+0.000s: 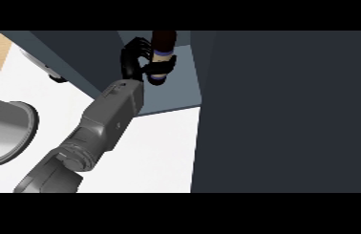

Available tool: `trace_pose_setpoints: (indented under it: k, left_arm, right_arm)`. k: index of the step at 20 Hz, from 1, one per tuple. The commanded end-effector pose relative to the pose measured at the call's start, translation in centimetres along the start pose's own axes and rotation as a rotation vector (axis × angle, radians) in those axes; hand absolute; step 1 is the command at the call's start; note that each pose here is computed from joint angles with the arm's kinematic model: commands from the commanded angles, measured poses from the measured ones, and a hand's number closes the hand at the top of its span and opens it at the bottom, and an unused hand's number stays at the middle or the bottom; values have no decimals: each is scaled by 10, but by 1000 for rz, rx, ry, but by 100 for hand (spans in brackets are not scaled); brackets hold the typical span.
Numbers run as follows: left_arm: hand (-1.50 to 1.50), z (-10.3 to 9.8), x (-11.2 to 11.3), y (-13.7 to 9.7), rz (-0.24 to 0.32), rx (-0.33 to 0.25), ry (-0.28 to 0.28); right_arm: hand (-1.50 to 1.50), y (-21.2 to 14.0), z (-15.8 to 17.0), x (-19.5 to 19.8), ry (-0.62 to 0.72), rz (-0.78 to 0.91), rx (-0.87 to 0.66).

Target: Pick up the wine, place it into the cabinet and close the cabinet

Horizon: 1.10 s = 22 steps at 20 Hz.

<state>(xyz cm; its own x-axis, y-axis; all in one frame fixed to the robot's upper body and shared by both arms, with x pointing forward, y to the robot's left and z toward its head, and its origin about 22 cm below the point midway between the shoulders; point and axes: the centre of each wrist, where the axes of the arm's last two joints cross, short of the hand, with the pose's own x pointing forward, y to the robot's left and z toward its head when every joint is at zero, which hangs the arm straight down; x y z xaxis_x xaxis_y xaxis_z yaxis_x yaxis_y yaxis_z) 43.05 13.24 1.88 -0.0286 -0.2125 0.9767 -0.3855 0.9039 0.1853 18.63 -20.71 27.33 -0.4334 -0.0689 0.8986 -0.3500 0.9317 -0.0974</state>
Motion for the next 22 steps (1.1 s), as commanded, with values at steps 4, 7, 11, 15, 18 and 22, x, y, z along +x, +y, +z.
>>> trace_pose_setpoints:
  k: [4, 7, 11, 15, 18, 22]
  left_arm:
    - [150, -6, -14, 21, -176, 73, -45]
    - [150, -6, -25, 32, -195, 86, -22]
    - [150, -9, -22, 34, -244, 119, -14]
    - [-150, -8, -23, 33, -225, 47, -15]
    - [-150, -1, -37, 38, -235, 49, 3]
    - [-150, -17, -24, 50, -209, 58, 26]
  right_arm:
    - [-150, -1, 3, 5, -22, -5, -6]
    - [-150, 4, 3, 7, -25, -19, 32]
    - [-150, 5, 3, 8, -34, 5, 52]
    - [-150, 6, 3, 4, -25, -19, 41]
    - [-150, 7, 0, 6, -34, -4, 39]
    - [-150, 6, 2, 6, -29, -6, 35]
